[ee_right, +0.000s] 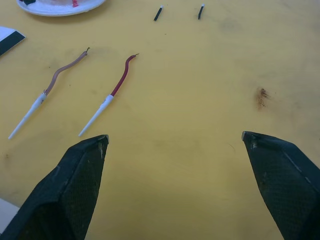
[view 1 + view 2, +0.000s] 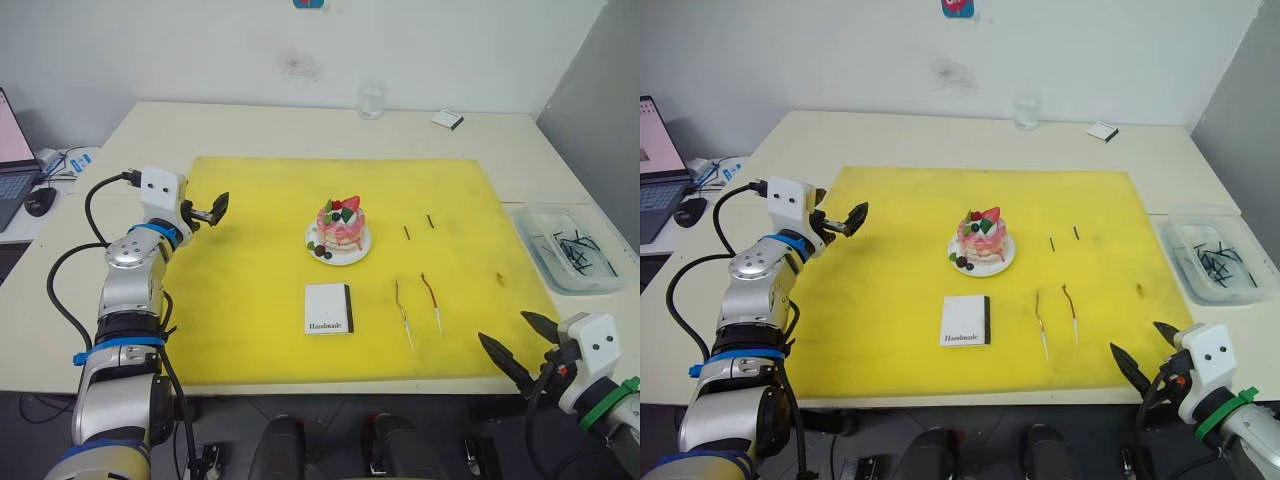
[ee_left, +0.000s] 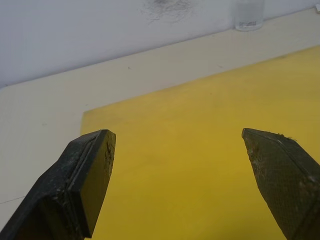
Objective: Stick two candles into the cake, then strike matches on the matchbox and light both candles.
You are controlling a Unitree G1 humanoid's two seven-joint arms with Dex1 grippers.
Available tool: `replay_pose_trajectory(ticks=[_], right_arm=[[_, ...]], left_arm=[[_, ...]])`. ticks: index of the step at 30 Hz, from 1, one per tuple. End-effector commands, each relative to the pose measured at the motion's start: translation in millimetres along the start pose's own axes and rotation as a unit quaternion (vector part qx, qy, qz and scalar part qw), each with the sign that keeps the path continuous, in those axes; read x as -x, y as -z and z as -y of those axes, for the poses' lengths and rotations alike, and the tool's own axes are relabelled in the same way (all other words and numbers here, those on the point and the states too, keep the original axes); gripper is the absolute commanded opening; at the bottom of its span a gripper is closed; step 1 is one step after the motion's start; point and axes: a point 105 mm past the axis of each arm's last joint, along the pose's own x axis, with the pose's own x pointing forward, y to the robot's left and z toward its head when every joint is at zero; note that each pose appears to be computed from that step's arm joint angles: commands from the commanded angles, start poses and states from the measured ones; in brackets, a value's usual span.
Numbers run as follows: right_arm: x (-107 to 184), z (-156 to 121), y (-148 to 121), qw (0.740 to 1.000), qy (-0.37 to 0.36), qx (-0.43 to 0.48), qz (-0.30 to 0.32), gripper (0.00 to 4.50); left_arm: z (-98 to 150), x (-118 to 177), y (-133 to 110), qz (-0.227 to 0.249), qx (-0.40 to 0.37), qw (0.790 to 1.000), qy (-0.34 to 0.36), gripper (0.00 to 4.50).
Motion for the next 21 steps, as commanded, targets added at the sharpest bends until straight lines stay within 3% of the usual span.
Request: replay_pose_trajectory(ticks=[1, 4, 16, 21], right_arm=[[3.5, -4.6, -13.1, 1.0, 0.005, 0.011, 0.018, 4.5], [5.0, -9.0, -13.7, 1.0, 0.005, 0.013, 0.019, 4.5], [6.0, -0.4, -10.6, 1.0, 0.011, 0.019, 0.014, 4.5], [8.4, -9.8, -11.2, 1.0, -0.005, 0.012, 0.01, 4.5]], left_arm=[[-6.5, -0.9, -13.2, 0.018, -0.011, 1.0, -0.01, 4.49], [-6.2, -1.6, -14.8, 0.03, 0.019, 0.999, -0.015, 4.49], [-10.0, 3.6, -12.6, 0.035, 0.013, 0.999, -0.025, 4.49], [-0.2, 7.0, -55.8, 0.11, 0.035, 0.992, 0.042, 4.49]])
